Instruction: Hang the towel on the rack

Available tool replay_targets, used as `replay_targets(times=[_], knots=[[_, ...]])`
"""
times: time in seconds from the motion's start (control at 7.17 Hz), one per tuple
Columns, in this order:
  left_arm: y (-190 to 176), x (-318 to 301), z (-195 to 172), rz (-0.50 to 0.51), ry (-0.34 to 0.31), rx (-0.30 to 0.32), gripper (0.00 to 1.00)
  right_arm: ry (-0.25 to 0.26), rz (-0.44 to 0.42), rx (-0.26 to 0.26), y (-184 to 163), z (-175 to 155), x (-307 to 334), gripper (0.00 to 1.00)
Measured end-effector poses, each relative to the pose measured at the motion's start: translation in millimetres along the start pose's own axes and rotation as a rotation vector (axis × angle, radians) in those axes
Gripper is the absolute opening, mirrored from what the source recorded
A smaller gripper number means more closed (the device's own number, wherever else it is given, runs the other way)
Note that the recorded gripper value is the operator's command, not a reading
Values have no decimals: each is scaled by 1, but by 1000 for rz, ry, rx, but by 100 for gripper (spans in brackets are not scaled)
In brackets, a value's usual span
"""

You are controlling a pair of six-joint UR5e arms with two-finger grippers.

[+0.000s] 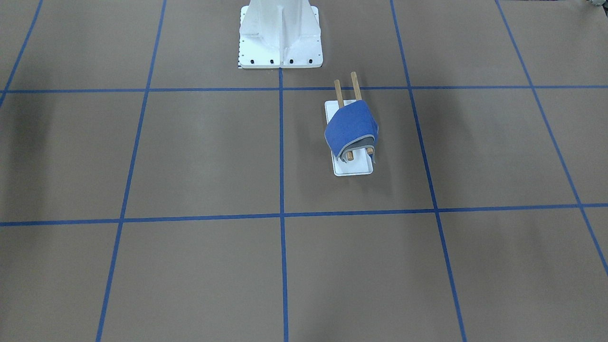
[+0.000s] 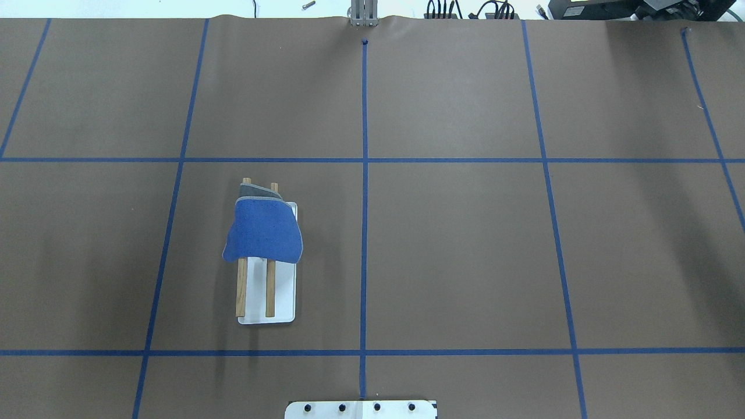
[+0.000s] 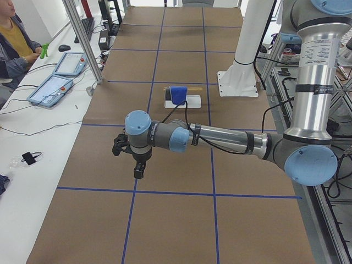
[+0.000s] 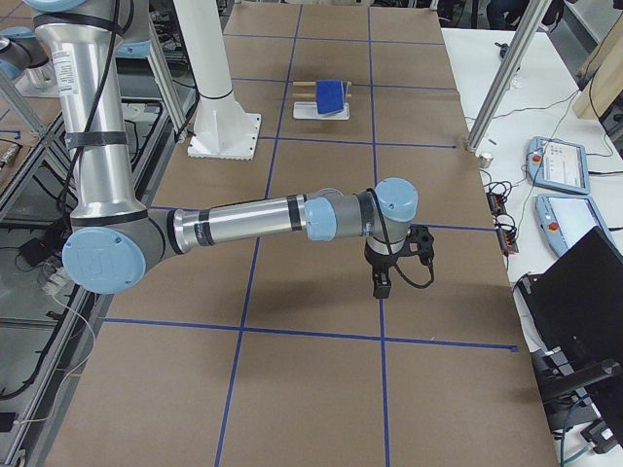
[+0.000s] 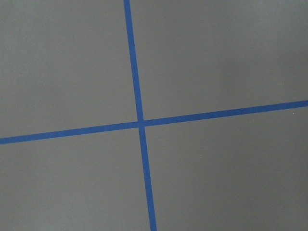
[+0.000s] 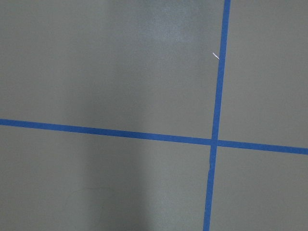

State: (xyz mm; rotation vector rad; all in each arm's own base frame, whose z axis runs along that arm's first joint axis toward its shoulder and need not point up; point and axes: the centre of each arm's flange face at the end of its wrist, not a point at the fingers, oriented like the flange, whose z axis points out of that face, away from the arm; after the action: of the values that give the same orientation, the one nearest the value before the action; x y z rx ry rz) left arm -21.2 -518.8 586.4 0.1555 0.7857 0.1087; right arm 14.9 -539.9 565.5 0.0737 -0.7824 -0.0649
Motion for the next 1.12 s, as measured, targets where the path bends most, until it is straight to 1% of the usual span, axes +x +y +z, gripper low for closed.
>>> replay_targets(times=[0.28,0.7,1.12], knots=[[2,0,0,12,1,13,99,-9,1,-1,0,0,-1,100],[4,-2,2,10,1,12,99,-7,0,2,-3,0,-2,100],[2,6,-5,25,3,26,99,-7,8,3,-4,-1,-2,100]])
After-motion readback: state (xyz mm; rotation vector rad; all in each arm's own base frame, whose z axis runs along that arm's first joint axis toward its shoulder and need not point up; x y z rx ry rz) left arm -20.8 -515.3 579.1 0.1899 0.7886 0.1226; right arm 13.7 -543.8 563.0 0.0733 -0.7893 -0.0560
